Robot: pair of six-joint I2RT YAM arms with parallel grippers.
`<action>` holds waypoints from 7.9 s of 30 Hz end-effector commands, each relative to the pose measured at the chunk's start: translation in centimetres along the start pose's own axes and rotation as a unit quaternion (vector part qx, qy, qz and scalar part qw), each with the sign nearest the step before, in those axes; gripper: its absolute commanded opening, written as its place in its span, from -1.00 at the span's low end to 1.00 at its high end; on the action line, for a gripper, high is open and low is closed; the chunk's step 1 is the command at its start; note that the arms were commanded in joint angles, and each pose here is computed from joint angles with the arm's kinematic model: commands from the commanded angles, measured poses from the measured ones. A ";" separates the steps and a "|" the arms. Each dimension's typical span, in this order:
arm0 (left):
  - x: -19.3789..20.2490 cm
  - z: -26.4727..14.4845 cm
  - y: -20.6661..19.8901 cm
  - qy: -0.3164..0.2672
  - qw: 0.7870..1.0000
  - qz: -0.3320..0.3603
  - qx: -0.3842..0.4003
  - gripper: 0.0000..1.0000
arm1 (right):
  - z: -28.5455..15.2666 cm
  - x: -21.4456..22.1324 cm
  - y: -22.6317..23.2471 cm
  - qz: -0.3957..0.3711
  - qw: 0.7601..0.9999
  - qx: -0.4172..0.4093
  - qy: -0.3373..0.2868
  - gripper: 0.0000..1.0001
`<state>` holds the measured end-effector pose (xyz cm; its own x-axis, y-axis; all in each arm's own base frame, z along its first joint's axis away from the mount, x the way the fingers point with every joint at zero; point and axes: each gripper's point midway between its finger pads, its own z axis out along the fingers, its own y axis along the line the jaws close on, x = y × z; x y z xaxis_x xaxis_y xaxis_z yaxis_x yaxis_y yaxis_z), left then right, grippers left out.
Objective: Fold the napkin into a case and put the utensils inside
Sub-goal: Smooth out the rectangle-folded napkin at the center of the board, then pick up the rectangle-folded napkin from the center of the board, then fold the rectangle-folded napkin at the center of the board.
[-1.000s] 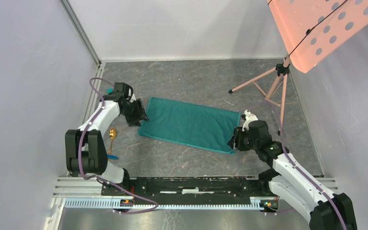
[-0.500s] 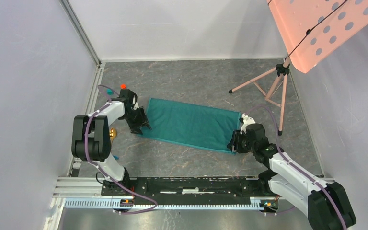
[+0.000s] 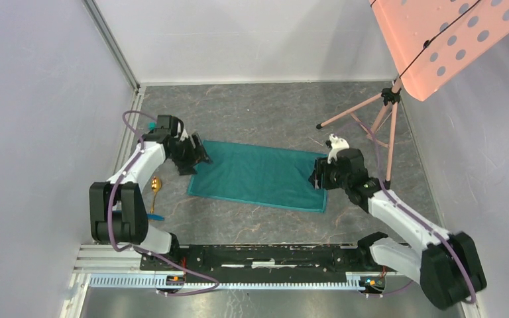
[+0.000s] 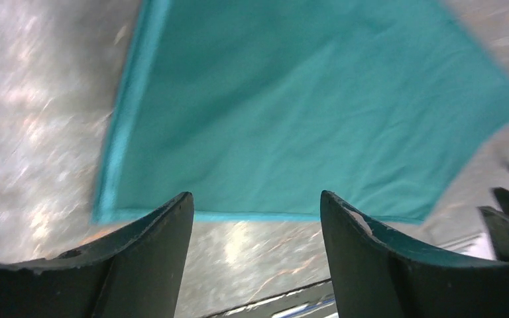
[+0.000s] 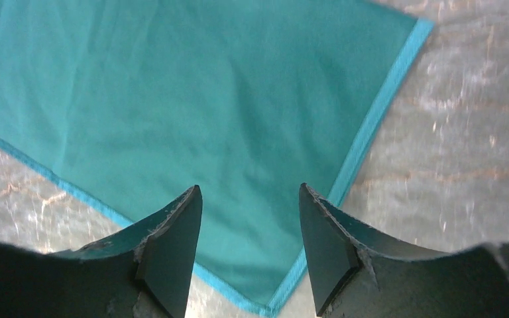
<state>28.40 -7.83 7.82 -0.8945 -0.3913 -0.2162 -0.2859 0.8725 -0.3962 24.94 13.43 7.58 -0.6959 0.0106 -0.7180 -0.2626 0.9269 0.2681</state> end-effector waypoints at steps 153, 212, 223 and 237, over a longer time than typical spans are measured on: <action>2.8 -9.1 -5.2 -0.149 0.964 0.143 0.171 0.92 | 4.9 1.6 -10.4 -0.101 0.923 0.214 0.305 -1.00; 2.5 -9.8 -5.2 -0.173 0.960 0.144 0.168 0.93 | 9.9 -0.4 25.1 -0.131 0.946 -0.187 0.231 -1.00; 2.6 -9.8 -5.1 -0.173 0.960 0.144 0.168 0.93 | 11.1 0.8 25.2 -0.141 0.943 -0.187 0.236 -1.00; 2.6 -9.9 -5.2 -0.175 0.959 0.144 0.169 0.93 | 12.2 1.4 25.2 -0.145 0.941 -0.188 0.242 -0.93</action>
<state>23.71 -10.50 17.48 -0.7651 -0.2970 -0.5713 0.0891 0.8299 -0.5508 24.59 39.50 4.09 -0.7819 -0.4873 -0.3888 -0.6162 0.6988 0.3633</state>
